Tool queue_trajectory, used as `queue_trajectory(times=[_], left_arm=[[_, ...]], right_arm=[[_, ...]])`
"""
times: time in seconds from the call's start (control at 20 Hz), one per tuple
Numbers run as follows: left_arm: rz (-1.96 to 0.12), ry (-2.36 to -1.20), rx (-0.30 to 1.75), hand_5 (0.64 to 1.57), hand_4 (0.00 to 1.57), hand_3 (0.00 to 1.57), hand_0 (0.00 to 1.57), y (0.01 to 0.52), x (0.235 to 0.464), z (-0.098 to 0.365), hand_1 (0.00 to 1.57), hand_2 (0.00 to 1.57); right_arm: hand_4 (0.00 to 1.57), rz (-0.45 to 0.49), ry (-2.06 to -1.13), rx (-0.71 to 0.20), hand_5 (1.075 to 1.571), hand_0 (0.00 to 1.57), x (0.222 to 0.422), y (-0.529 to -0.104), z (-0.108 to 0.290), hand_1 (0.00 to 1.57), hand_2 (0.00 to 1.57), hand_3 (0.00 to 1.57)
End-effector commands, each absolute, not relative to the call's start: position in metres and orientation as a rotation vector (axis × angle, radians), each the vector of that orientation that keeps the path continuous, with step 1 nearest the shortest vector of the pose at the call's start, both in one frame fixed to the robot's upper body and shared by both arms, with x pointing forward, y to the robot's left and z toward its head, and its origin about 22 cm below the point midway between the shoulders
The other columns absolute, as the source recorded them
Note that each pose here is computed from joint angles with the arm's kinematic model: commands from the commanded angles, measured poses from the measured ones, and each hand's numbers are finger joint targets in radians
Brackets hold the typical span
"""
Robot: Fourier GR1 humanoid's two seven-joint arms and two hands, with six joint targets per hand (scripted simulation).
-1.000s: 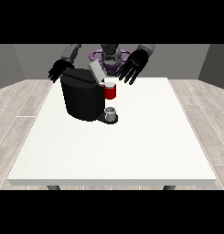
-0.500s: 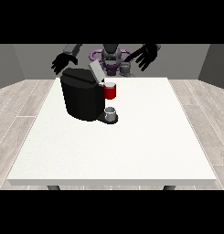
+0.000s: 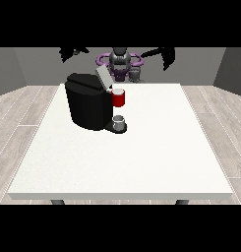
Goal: Insert the coffee pod into the coffee machine and close the lid
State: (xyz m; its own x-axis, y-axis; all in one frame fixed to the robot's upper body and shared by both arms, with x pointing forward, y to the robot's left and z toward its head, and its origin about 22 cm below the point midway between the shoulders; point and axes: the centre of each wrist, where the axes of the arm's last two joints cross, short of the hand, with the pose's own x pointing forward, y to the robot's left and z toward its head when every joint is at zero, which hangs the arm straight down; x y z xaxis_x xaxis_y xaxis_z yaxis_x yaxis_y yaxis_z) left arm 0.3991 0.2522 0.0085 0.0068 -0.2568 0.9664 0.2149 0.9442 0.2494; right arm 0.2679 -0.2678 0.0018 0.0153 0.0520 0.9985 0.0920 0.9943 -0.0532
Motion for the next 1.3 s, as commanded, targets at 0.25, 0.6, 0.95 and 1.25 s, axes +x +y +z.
queue_trajectory(times=[0.25,0.6,0.95,1.25], left_arm=[[-0.266,-1.501,-0.14,1.571,0.0,0.0,0.0,0.238,0.383,-0.006,0.0,0.0],[-0.191,-1.51,-0.189,1.571,0.0,0.0,0.0,0.236,0.348,-0.036,0.0,0.0],[-0.191,-1.573,-0.189,1.571,0.1,0.0,0.0,0.244,0.349,0.0,0.0,0.0],[-0.155,-1.58,-0.203,1.571,0.0,0.0,0.0,0.234,0.309,-0.025,0.0,0.0]], right_arm=[[0.0,0.046,-1.645,-0.087,1.571,0.0,0.288,-0.274,0.029,0.0,0.0,0.0],[0.24,0.163,-1.652,-0.06,1.571,0.0,0.298,-0.247,0.043,0.0,0.0,0.0],[0.0,0.171,-1.641,-0.02,1.571,0.0,0.318,-0.241,0.046,0.0,0.0,0.0],[0.0,0.103,-1.629,-0.043,1.571,0.0,0.33,-0.273,0.036,0.0,0.0,0.0]])
